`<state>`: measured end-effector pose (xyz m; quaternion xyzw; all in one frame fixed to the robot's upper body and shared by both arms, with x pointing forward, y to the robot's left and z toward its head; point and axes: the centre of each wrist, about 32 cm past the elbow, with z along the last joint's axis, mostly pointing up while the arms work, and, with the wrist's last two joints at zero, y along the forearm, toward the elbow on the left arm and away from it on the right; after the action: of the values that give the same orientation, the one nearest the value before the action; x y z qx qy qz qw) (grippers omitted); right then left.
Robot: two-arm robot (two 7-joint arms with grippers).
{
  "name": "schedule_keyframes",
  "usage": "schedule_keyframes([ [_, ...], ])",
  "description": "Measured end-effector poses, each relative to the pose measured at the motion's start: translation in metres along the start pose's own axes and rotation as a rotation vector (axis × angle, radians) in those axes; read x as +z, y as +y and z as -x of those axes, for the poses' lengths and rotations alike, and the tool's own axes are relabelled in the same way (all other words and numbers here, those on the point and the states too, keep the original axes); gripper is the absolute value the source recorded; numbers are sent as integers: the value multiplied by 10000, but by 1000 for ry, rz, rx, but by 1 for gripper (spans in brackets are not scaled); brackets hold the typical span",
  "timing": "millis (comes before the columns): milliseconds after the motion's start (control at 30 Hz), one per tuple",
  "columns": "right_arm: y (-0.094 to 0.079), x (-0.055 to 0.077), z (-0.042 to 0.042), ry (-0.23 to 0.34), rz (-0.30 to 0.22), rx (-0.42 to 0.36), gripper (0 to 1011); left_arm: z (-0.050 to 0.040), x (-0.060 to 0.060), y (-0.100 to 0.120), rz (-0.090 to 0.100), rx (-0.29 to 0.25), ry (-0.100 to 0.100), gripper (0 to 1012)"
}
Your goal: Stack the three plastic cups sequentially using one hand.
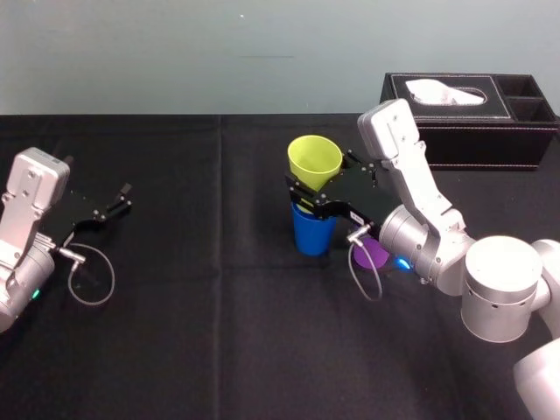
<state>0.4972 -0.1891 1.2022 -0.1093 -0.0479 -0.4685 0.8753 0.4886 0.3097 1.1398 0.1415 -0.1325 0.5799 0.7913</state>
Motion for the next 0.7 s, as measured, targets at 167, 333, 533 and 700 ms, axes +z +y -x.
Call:
schedule_keyframes([
  [167, 16, -23, -6, 0, 3, -3, 739, 0, 0, 0, 0, 0, 0, 1011],
  [333, 27, -53, -17, 3, 6, -8, 739, 0, 0, 0, 0, 0, 0, 1011],
  [533, 57, -90, -29, 5, 10, -11, 739, 0, 0, 0, 0, 0, 0, 1011],
  [700, 78, -123, -25, 7, 14, -12, 739, 1, 0, 0, 0, 0, 0, 1011],
])
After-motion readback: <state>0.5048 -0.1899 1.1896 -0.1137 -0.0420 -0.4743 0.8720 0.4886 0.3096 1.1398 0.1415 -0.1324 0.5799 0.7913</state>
